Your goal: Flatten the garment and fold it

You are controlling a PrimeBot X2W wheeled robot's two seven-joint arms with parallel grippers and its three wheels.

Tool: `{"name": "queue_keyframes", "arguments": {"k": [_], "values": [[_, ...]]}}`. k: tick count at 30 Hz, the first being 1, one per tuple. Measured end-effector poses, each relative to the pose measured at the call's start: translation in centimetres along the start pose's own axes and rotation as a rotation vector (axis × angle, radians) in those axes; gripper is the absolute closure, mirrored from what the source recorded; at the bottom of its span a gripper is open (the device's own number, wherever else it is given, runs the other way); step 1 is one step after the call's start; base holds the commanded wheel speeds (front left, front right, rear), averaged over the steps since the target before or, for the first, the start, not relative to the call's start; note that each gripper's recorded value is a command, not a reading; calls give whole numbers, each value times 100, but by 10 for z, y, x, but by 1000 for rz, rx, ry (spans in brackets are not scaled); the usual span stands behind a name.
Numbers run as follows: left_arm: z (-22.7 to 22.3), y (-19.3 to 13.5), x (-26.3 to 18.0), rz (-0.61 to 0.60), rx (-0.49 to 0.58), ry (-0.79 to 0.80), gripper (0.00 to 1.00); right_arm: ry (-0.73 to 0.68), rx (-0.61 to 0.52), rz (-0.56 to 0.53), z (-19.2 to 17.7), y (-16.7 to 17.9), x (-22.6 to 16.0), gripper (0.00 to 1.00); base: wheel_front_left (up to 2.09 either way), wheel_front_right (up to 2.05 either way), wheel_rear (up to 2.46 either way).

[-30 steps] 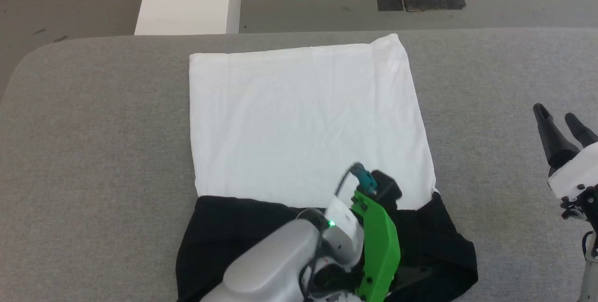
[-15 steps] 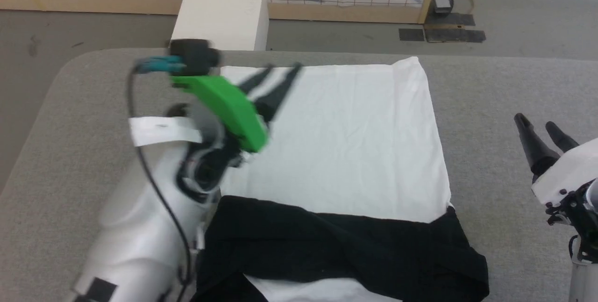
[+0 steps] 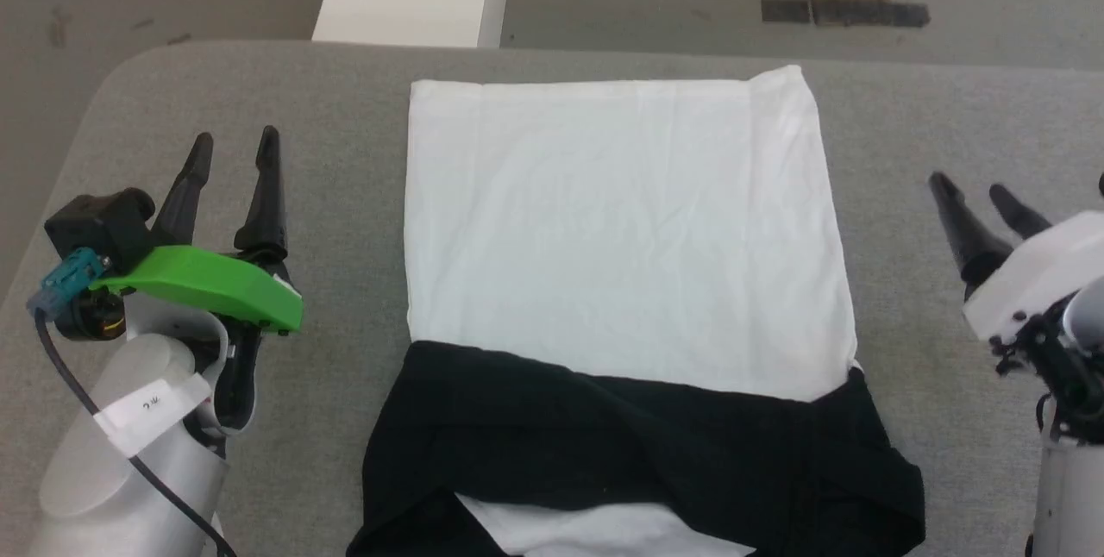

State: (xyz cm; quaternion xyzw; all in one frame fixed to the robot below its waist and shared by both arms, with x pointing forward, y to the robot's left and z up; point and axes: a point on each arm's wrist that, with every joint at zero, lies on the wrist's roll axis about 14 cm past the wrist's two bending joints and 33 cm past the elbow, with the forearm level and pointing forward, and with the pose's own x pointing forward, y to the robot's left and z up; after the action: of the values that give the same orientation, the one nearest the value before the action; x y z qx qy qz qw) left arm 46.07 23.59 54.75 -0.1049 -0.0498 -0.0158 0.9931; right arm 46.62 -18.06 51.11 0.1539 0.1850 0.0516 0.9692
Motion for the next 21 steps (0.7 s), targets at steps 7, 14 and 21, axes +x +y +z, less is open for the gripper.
{"name": "queue_keyframes", "arguments": {"k": [7,14,21], "values": [[-12,11,6,27,1,-19,0,35,-81,-33,22,4,51,0,0,0,0],[-26,26,16,54,0,-35,0,174,-273,-89,43,15,121,0,0,0,0],[-54,48,18,96,27,7,0,411,-397,-174,23,6,176,0,0,0,0]]}}
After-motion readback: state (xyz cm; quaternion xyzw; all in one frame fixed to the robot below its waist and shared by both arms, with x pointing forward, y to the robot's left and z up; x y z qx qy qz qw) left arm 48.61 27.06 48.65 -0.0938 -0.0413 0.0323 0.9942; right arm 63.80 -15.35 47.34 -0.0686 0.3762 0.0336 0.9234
